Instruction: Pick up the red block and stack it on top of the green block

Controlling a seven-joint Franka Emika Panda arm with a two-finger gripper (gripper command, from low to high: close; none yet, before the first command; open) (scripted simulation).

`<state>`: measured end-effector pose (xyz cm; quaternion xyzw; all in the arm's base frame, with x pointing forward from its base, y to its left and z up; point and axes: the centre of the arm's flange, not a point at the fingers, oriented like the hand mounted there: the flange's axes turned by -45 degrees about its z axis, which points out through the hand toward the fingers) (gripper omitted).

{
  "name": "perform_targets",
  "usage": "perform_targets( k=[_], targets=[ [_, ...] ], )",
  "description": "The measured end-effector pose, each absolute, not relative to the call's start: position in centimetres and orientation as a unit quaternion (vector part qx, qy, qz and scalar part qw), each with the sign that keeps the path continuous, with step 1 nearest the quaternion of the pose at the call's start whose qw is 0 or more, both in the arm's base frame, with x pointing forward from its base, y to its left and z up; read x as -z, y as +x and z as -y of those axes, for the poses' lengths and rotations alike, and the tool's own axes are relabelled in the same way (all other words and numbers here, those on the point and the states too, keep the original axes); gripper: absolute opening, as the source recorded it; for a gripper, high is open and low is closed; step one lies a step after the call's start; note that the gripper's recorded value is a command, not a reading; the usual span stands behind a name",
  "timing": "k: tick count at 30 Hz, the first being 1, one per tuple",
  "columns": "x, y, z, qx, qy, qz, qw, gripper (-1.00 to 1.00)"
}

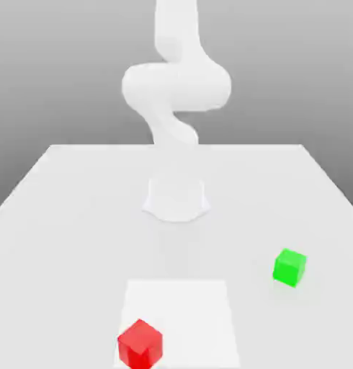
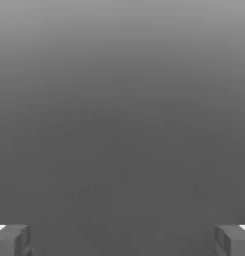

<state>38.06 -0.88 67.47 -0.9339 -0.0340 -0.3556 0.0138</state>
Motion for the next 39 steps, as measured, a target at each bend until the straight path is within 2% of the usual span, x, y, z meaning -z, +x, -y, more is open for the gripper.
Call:
perform_targets(
  k=[7, 14, 20, 26, 31, 32, 39],
  targets=[
    [-55.5, 45.8, 2.1, 0.262, -0.953, 0.145, 0.036, 0.00],
    [-42.5, 49.8, 2.5, 0.172, -0.953, 0.247, 0.041, 0.00],
    [-31.8, 50.3, 3.3, 0.095, -0.939, 0.330, 0.030, 0.00],
    [-22.5, 48.7, 5.2, 0.015, -0.911, 0.411, 0.005, 0.00],
    [-16.0, 48.4, 5.6, 0.001, -0.904, 0.427, -0.001, 0.00],
    [-15.0, 48.3, 5.6, 0.000, -0.905, 0.426, -0.001, -1.00],
    [-14.9, 48.3, 5.6, 0.000, -0.904, 0.427, 0.000, -1.00]
  ],
)
